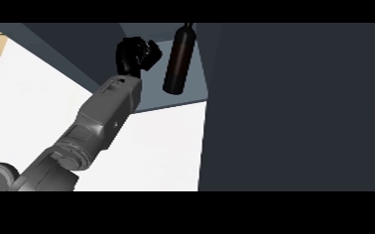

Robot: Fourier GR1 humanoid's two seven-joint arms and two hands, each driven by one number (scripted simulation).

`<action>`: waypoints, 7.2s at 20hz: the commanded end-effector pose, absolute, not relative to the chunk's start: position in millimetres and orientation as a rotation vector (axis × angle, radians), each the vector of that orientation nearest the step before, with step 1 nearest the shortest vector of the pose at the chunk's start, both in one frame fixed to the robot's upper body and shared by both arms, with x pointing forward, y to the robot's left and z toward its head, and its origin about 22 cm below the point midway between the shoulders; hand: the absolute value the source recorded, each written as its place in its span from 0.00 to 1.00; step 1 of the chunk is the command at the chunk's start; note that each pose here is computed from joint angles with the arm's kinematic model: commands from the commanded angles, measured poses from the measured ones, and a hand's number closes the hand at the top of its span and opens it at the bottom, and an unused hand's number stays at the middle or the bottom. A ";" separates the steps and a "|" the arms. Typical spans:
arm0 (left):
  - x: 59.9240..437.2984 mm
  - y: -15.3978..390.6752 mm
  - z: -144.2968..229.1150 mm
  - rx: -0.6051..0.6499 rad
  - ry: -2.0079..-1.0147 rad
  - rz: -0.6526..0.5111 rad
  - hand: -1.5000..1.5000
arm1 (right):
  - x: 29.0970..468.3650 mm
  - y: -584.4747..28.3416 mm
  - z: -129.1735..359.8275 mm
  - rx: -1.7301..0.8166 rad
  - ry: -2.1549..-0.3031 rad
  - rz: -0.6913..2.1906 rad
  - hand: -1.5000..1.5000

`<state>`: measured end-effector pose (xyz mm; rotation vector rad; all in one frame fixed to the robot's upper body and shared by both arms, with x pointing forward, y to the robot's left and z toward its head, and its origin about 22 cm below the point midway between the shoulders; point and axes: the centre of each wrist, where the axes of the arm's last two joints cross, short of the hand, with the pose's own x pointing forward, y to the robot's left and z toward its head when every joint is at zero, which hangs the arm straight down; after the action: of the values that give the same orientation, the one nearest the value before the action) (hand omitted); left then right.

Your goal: Pick up the wine, place it into the cabinet and close the cabinet

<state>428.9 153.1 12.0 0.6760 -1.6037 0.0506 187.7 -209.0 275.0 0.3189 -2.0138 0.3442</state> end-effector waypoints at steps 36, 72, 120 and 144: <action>441.1 144.8 46.5 -0.198 -1.898 0.029 0.00 | 173.1 -219.4 282.1 0.289 -2.012 0.256 0.00; 223.8 7.9 88.5 -0.467 -1.842 0.111 0.00 | 181.2 -202.2 299.9 0.236 -1.991 0.290 0.00; 138.2 340.8 105.6 -0.651 -1.867 -0.015 1.00 | 238.8 37.8 280.7 0.328 -1.889 0.692 1.00; 149.3 368.3 133.8 -0.594 -1.919 -0.004 1.00 | 400.8 -16.7 212.8 0.023 -1.799 0.545 1.00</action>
<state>147.5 367.9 131.3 -0.6049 -1.9193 0.0014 346.1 45.6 254.9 0.2399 -1.9480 0.7208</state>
